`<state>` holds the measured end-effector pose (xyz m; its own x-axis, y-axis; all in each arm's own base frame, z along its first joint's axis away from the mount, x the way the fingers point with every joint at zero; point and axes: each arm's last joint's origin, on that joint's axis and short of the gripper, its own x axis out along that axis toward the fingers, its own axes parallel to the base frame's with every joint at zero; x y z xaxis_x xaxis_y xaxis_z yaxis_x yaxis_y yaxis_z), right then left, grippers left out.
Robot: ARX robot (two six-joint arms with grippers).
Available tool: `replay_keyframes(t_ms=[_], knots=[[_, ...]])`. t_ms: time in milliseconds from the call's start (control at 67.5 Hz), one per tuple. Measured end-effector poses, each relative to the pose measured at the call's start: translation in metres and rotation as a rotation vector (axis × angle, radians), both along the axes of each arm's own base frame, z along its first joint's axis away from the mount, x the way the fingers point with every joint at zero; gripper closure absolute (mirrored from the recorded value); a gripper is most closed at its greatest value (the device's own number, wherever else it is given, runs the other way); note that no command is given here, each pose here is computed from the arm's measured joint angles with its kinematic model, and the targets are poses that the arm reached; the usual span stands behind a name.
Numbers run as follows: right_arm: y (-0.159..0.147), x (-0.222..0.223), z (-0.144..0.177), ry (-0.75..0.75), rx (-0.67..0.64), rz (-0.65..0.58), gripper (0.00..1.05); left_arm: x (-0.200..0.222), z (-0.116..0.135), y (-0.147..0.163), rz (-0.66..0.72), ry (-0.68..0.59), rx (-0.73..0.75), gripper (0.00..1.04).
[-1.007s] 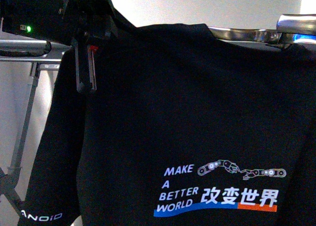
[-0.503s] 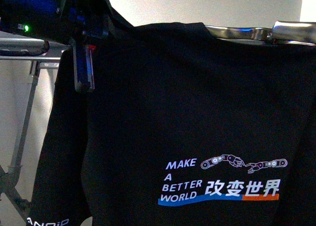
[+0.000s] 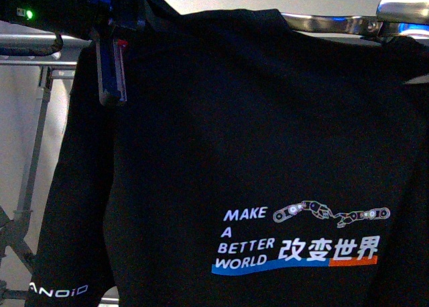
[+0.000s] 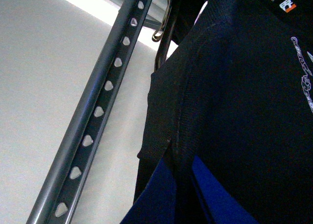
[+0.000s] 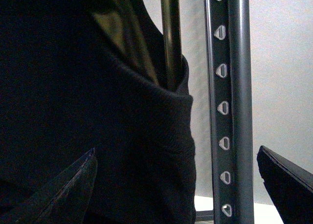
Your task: Hang clothes on hanger
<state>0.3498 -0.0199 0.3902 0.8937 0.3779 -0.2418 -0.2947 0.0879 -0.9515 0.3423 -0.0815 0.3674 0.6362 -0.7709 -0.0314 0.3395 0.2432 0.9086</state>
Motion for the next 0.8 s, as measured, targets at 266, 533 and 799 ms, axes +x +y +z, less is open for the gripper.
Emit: replay_keyframes(t_ms=[266,533,799], knots=[[-0.005,0.03,-0.001,0.102,0.013,-0.019,0.07,0.0,0.0,0.0,0.0,0.0,0.0,1.0],[-0.002,0.045,-0.006,0.114,0.029,-0.034,0.07,0.0,0.0,0.0,0.001,0.0,0.0,1.0],[0.003,0.051,-0.01,0.121,0.054,-0.04,0.27,0.0,0.0,0.0,0.003,0.0,0.0,1.0]])
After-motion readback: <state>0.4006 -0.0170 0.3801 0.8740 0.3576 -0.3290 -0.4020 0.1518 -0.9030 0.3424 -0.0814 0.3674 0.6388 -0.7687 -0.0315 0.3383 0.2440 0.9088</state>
